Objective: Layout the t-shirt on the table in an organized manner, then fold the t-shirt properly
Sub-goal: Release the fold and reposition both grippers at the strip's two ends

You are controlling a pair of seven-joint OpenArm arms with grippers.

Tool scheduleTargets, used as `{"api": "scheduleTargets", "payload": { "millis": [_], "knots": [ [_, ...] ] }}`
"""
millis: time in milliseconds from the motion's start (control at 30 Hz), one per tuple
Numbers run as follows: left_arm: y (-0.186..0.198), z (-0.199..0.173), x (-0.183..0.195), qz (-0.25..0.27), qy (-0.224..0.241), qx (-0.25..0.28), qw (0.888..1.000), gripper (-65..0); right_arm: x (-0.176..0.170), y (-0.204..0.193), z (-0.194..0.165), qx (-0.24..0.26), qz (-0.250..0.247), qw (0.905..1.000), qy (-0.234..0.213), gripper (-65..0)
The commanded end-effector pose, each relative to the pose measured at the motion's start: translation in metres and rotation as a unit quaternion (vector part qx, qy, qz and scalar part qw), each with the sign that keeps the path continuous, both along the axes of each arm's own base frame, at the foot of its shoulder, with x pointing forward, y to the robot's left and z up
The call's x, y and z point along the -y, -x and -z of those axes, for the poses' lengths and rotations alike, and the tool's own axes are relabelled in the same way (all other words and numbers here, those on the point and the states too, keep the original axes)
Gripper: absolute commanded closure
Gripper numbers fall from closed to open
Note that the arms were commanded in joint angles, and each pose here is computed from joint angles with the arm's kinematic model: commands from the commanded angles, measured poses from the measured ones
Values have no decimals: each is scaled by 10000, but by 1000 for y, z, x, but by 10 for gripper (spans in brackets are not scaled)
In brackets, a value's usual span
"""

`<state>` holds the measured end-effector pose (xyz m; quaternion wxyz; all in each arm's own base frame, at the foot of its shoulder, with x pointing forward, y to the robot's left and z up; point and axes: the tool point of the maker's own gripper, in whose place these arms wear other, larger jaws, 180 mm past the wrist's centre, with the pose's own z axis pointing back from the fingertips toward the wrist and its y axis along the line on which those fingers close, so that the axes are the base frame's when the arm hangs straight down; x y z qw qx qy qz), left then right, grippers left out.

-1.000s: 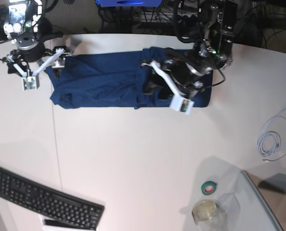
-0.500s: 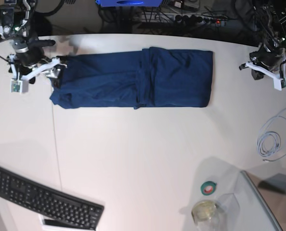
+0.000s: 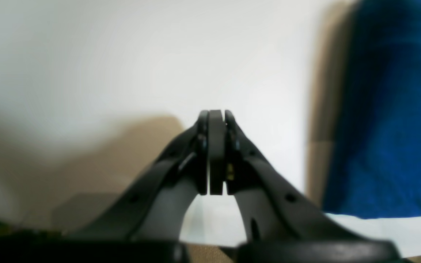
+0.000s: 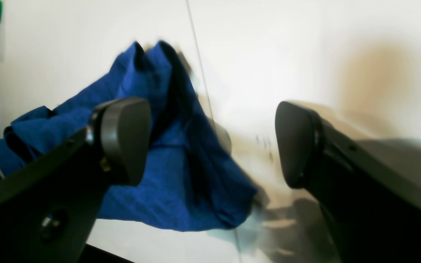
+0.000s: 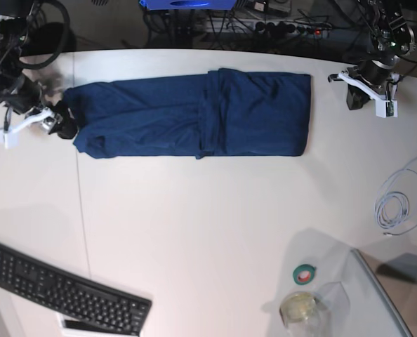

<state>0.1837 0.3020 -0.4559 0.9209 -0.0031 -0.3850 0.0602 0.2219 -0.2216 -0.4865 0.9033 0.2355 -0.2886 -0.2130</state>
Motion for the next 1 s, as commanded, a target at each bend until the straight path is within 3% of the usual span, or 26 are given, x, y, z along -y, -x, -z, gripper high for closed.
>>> {"api": "scheduleTargets", "payload": {
  "millis": [0, 233, 467, 567, 967],
  "knots": [
    [-5, -11, -10, -20, -115, 168, 9998, 0, -5, 7, 4, -114, -235, 9997, 39, -501],
    [-6, -11, -9, -11, -119, 193, 9997, 0, -37, 35, 12, -503, -1201, 9913, -206, -498],
    [-22, 1, 34, 538, 121, 119, 9984, 0, -40, 33, 19, -529, -1298, 9895, -351, -500],
    [-27, 3, 49, 696, 222, 141, 9972, 0, -55, 33, 22, -468, -1656, 9837, -527, -497],
    [-43, 3, 71, 670, 442, 295, 9963, 0, -78, 43, 29, -614, -2031, 9750, -660, -495]
  ]
}}
